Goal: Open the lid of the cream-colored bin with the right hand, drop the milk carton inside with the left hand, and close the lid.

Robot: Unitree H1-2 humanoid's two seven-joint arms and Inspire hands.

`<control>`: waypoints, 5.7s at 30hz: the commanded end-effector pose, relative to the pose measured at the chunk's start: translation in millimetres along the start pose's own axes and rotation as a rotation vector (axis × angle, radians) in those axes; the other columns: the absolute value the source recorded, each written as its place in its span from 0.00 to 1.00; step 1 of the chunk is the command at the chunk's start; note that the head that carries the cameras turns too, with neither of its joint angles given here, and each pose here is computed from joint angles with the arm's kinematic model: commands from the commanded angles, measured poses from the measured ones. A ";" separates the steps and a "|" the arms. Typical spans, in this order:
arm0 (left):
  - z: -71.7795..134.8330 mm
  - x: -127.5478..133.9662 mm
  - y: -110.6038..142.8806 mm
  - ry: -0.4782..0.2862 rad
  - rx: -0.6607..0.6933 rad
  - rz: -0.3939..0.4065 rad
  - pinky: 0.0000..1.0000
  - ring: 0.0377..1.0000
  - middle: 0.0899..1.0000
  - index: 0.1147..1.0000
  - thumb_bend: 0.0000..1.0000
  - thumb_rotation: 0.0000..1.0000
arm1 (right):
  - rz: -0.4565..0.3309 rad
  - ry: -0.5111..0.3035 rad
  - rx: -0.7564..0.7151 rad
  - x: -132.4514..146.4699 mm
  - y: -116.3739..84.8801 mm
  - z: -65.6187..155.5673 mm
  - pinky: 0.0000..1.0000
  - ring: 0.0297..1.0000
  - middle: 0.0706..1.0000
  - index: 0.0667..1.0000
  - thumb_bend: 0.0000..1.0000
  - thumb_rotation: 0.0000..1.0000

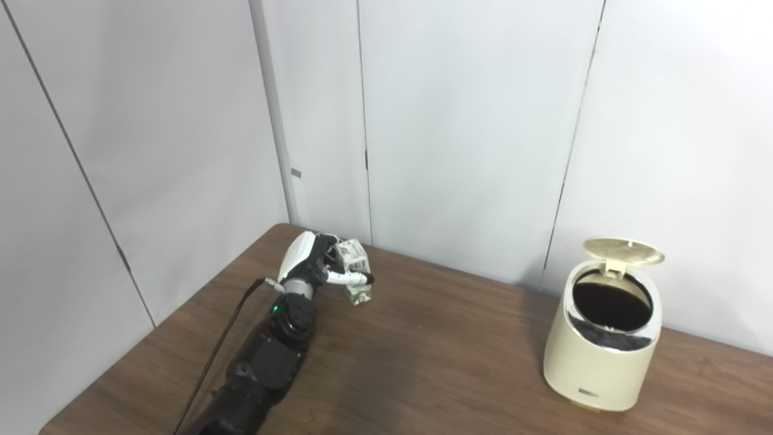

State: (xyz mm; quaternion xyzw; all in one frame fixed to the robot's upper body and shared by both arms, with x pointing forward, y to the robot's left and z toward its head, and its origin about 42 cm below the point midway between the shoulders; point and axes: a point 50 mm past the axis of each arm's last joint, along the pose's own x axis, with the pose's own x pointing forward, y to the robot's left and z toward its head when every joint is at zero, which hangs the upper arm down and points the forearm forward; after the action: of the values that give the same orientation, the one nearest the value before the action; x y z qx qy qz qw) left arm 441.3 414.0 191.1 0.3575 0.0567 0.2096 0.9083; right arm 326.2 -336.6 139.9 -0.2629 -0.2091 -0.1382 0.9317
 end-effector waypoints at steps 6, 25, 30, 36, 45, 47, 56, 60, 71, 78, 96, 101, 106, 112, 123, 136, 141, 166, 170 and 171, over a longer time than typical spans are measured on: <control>29.6 13.0 23.6 -0.121 -0.023 0.090 0.47 0.53 0.50 0.38 0.52 0.00 | 0.028 0.072 0.004 -29.3 8.7 -12.7 0.38 0.56 0.61 0.59 0.70 0.94; 86.2 -36.4 20.6 -0.372 -0.190 0.020 0.39 0.42 0.46 0.40 0.52 0.00 | 0.034 0.060 -0.008 -28.9 29.8 0.1 0.47 0.62 0.63 0.61 0.43 0.82; 109.1 -58.0 12.5 -0.436 -0.245 -0.019 0.39 0.43 0.46 0.40 0.52 0.00 | 0.028 0.040 -0.026 -30.7 40.1 10.4 0.50 0.62 0.63 0.62 0.28 0.72; 141.7 -79.3 2.2 -0.538 -0.309 -0.068 0.36 0.41 0.45 0.42 0.50 0.00 | 0.017 0.033 -0.044 -31.6 46.9 22.8 0.51 0.62 0.64 0.64 0.18 0.38; 170.3 -92.5 -13.9 -0.628 -0.394 -0.108 0.35 0.42 0.45 0.41 0.50 0.00 | -0.012 0.079 -0.013 -31.3 50.7 28.9 0.59 0.65 0.66 0.66 0.21 0.13; 178.9 -96.9 -17.9 -0.654 -0.410 -0.113 0.36 0.42 0.45 0.41 0.50 0.00 | -0.014 0.089 -0.012 -31.5 51.7 28.7 0.59 0.66 0.66 0.66 0.21 0.13; 221.5 -119.8 -35.0 -0.819 -0.527 -0.148 0.40 0.46 0.44 0.39 0.50 0.00 | -0.032 0.126 0.029 -28.9 60.3 17.9 0.59 0.67 0.67 0.68 0.23 0.05; 236.5 -127.1 -41.3 -0.843 -0.571 -0.148 0.38 0.45 0.44 0.40 0.50 0.00 | -0.031 0.125 0.013 -26.9 63.8 14.2 0.57 0.66 0.67 0.68 0.23 0.05; 261.9 -140.7 -76.2 -0.874 -0.675 -0.158 0.39 0.46 0.44 0.39 0.50 0.00 | -0.039 0.134 0.018 -25.8 73.4 4.2 0.52 0.61 0.64 0.68 0.26 0.37; 260.5 -137.6 -100.2 -0.889 -0.644 -0.141 0.38 0.45 0.44 0.40 0.50 0.00 | -0.042 0.118 0.028 -28.1 77.1 2.9 0.53 0.62 0.65 0.68 0.27 0.45; 252.5 -134.2 -130.7 -1.012 -0.513 -0.007 0.39 0.45 0.42 0.40 0.50 0.00 | -0.036 0.130 0.020 -30.0 78.3 8.5 0.55 0.64 0.67 0.69 0.25 0.35; 250.7 -133.4 -134.6 -1.050 -0.460 0.032 0.40 0.45 0.43 0.40 0.50 0.00 | -0.042 0.130 0.021 -30.2 78.8 7.4 0.56 0.64 0.67 0.69 0.25 0.33; 248.4 -128.7 -139.8 -1.105 -0.392 0.099 0.37 0.44 0.43 0.41 0.51 0.00 | -0.040 0.129 0.032 -31.1 79.1 9.5 0.56 0.65 0.67 0.69 0.25 0.34; 241.0 -120.9 -151.7 -1.130 -0.336 0.112 0.35 0.43 0.43 0.41 0.51 0.00 | -0.038 0.122 0.024 -32.0 79.8 11.4 0.56 0.64 0.67 0.68 0.25 0.30; 229.0 -112.6 -165.7 -1.145 -0.238 0.108 0.36 0.44 0.43 0.41 0.51 0.00 | -0.030 0.120 0.030 -32.5 80.9 14.0 0.55 0.64 0.66 0.69 0.24 0.23; 223.7 -106.4 -170.3 -1.152 -0.192 0.104 0.42 0.46 0.42 0.42 0.50 0.00 | -0.018 0.134 0.031 -34.1 83.3 17.2 0.57 0.66 0.67 0.70 0.24 0.36; 223.3 -101.7 -172.4 -1.168 -0.143 0.114 0.44 0.46 0.41 0.42 0.50 0.00 | -0.014 0.138 0.039 -34.7 84.0 18.2 0.58 0.66 0.68 0.70 0.25 0.41; 222.5 -100.0 -176.4 -1.266 0.070 0.227 0.44 0.43 0.40 0.44 0.50 0.00 | -0.011 0.137 0.046 -35.5 83.5 20.6 0.59 0.66 0.68 0.70 0.25 0.42; 221.9 -97.8 -175.7 -1.272 0.082 0.238 0.44 0.43 0.40 0.44 0.50 0.00 | -0.008 0.140 0.048 -35.4 83.7 21.1 0.59 0.67 0.68 0.70 0.25 0.43; 221.4 -97.0 -176.1 -1.270 0.084 0.237 0.43 0.43 0.41 0.44 0.50 0.00 | -0.008 0.141 0.046 -35.5 83.8 21.2 0.59 0.67 0.68 0.70 0.25 0.43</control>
State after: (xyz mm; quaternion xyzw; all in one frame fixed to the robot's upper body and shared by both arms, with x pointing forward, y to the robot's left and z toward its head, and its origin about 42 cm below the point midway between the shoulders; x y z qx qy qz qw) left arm 457.9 117.4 211.1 0.4356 -0.5079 0.0447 0.7418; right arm 340.3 -267.7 137.8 -0.2434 -0.1964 -0.1699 0.9345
